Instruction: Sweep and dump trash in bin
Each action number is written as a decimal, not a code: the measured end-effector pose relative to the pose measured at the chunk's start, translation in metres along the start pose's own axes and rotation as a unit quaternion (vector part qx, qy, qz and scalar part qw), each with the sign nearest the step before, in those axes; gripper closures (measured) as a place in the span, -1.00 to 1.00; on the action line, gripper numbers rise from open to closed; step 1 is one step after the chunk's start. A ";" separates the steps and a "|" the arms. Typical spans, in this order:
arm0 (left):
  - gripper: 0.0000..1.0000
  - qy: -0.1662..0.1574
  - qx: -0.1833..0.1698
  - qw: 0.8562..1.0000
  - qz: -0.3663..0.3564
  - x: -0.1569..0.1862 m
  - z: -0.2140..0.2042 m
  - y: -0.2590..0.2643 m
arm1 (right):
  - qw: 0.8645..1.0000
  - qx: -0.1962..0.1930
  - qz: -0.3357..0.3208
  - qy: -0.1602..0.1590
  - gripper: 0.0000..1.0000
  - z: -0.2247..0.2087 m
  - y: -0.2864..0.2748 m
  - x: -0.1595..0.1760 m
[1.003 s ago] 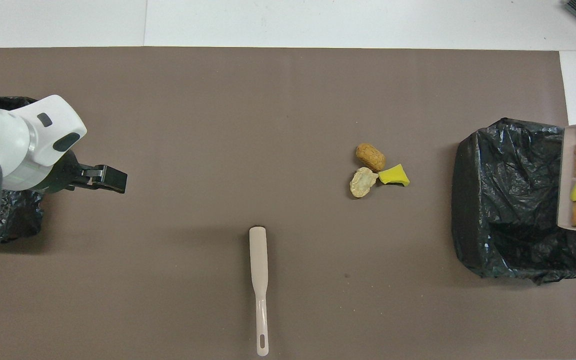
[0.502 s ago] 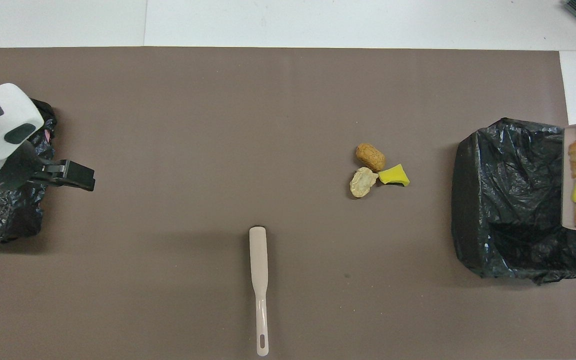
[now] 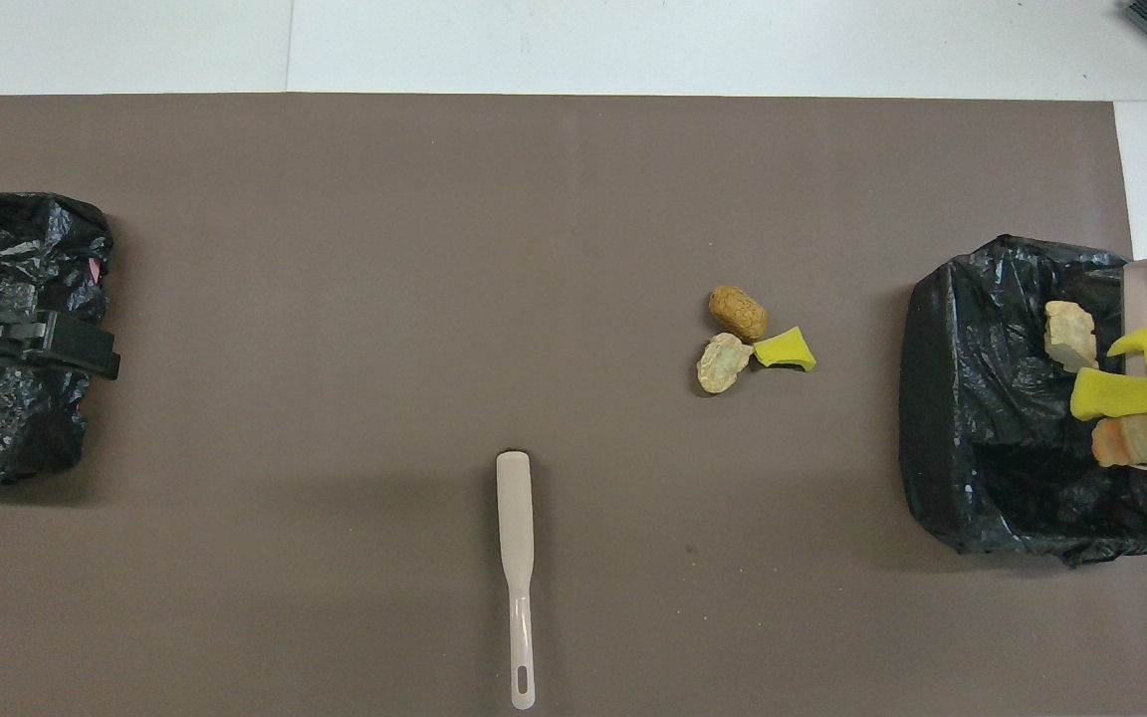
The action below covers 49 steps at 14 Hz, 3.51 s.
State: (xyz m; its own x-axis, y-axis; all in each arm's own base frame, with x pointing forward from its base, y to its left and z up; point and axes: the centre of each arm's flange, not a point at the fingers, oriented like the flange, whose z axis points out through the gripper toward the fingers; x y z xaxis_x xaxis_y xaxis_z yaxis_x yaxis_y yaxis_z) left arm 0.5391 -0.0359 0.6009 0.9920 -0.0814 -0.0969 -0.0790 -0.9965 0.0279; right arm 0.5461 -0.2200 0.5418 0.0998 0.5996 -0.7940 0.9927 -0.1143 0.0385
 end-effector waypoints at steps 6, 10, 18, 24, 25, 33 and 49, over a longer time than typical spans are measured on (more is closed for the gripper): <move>-1.00 0.030 -0.001 0.999 -0.015 -0.002 -0.031 -0.014 | 1.000 -0.010 -0.006 -0.019 0.37 -0.022 0.005 -0.001; -1.00 0.037 0.000 0.999 -0.015 -0.002 -0.037 -0.016 | 0.999 -0.014 -0.011 -0.032 0.37 -0.029 0.006 0.000; -1.00 0.037 0.000 0.999 -0.015 -0.002 -0.037 -0.016 | 0.997 -0.017 -0.016 -0.079 0.37 -0.079 0.008 -0.018; -1.00 0.037 0.000 0.999 -0.015 -0.002 -0.037 -0.015 | 0.998 0.013 0.002 -0.058 0.37 -0.115 -0.001 -0.027; -1.00 0.037 0.000 0.999 -0.015 -0.002 -0.037 -0.015 | 0.999 0.019 0.003 -0.040 0.37 -0.118 -0.002 -0.022; -1.00 0.037 0.000 0.999 -0.015 -0.002 -0.037 -0.016 | 0.989 0.047 0.112 0.085 0.37 -0.168 -0.013 0.048; -1.00 0.038 0.000 0.999 -0.015 -0.002 -0.038 -0.015 | 0.840 0.240 0.427 0.234 0.37 -0.321 -0.053 0.336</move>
State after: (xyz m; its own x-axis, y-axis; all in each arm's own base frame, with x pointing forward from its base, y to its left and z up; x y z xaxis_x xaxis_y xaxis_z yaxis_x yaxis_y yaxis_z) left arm 0.5417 -0.0196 0.6382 0.9985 -0.0505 -0.0228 -0.0500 -0.9984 0.0256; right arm 0.5493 0.2421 0.4678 0.8891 0.3692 -0.2704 0.4148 -0.8998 0.1353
